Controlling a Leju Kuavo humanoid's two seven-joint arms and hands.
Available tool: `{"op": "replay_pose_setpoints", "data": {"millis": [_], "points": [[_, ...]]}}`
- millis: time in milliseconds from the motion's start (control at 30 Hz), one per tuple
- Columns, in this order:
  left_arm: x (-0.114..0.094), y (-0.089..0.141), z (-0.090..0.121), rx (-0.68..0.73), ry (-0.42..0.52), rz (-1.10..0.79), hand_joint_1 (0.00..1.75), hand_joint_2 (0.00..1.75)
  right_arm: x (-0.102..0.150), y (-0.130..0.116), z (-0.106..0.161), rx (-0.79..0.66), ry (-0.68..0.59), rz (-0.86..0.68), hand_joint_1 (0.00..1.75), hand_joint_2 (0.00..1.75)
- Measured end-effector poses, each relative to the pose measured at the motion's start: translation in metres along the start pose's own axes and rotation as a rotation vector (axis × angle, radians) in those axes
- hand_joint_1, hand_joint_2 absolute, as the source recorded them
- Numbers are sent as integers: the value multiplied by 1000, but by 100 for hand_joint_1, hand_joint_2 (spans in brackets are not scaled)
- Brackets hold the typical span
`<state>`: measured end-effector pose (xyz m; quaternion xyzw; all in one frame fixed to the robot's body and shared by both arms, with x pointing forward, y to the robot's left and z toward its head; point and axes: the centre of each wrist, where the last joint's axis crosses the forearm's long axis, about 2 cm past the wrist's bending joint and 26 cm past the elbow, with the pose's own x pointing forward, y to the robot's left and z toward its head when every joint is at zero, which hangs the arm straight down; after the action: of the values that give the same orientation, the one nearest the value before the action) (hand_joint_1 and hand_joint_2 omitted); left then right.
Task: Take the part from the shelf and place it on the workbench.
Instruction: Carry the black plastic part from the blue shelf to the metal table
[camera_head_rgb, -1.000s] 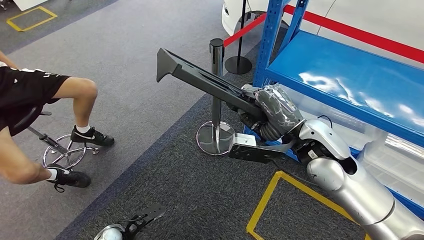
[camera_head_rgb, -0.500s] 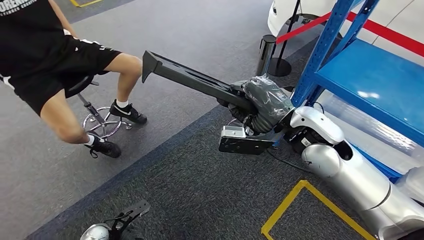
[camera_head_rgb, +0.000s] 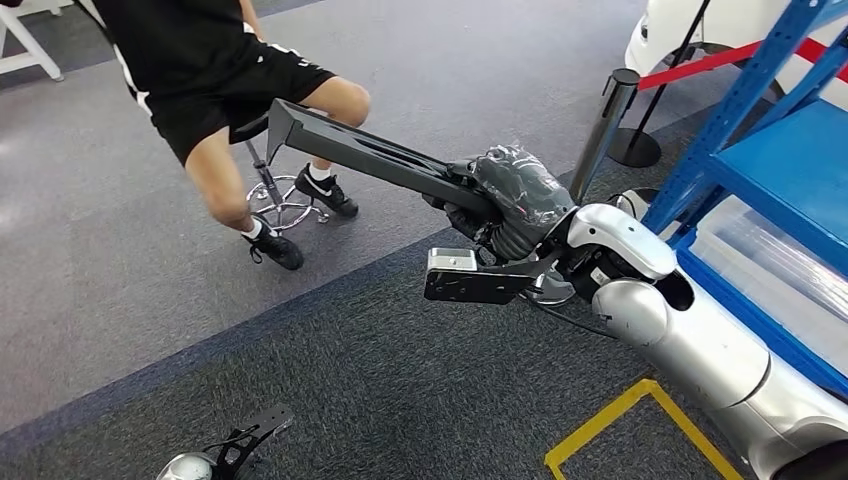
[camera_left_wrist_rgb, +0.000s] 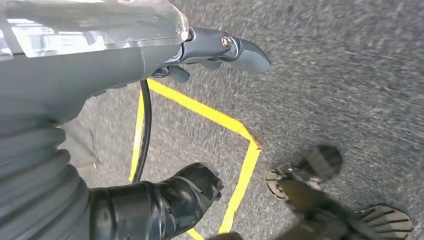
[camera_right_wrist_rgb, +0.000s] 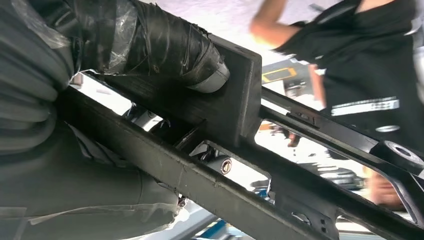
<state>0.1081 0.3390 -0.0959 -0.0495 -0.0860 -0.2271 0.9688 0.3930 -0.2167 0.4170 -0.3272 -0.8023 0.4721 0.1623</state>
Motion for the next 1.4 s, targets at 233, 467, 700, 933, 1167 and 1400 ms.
{"op": "replay_pose_setpoints", "data": {"millis": [233, 467, 700, 933, 1167, 1400], "points": [[-6, 3, 1, 4, 15, 4, 0, 175, 0, 1, 0, 5, 2, -1, 175, 175], [-4, 1, 0, 0, 11, 7, 0, 175, -2, 4, 1, 12, 10, -3, 175, 175], [-6, -2, -1, -6, 19, 13, 0, 175, -1, -1, -3, 2, 2, 3, 175, 175], [-4, -1, 0, -4, 19, 14, 0, 175, 1, -3, -6, -4, -5, 6, 175, 175], [-9, 2, 0, -1, 17, 20, 0, 175, 2, -7, -10, -9, -4, 28, 175, 175], [-14, 4, 1, 5, 16, 27, 0, 175, 1, -4, -9, 4, 7, 35, 175, 175]]}}
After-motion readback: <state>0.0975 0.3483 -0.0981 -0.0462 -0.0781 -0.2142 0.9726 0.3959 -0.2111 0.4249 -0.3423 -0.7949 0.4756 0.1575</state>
